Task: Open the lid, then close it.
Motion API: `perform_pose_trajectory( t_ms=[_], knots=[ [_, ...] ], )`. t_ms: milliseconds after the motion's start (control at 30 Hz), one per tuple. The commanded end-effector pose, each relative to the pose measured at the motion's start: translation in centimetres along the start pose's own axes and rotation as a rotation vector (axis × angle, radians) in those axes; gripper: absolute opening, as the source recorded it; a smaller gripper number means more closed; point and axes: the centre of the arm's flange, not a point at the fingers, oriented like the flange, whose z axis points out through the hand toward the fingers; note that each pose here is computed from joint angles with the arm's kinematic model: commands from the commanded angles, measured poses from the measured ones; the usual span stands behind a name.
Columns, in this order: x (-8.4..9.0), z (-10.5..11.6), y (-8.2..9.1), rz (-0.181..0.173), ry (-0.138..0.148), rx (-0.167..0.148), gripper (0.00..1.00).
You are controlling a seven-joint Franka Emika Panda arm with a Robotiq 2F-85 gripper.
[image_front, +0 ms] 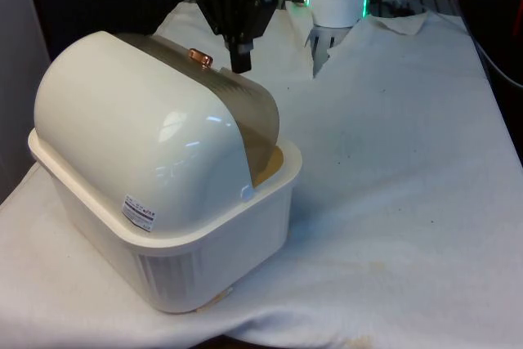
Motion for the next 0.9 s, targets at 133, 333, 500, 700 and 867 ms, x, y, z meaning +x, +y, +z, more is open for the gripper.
perform_pose_trajectory(
  t_ms=[133, 333, 500, 700, 867],
  knots=[
    [-1.0, 1.4, -0.6, 0.016, -0.035, 0.011, 0.0],
    [-1.6, 2.5, -1.1, 0.028, -0.059, 0.009, 0.0],
    [-2.1, 3.3, -1.4, 0.036, -0.073, 0.007, 0.0],
    [-3.3, 4.7, -1.9, 0.046, -0.101, -0.002, 0.0],
    [-4.5, 4.7, -2.2, 0.042, -0.118, -0.007, 0.0]
  ],
)
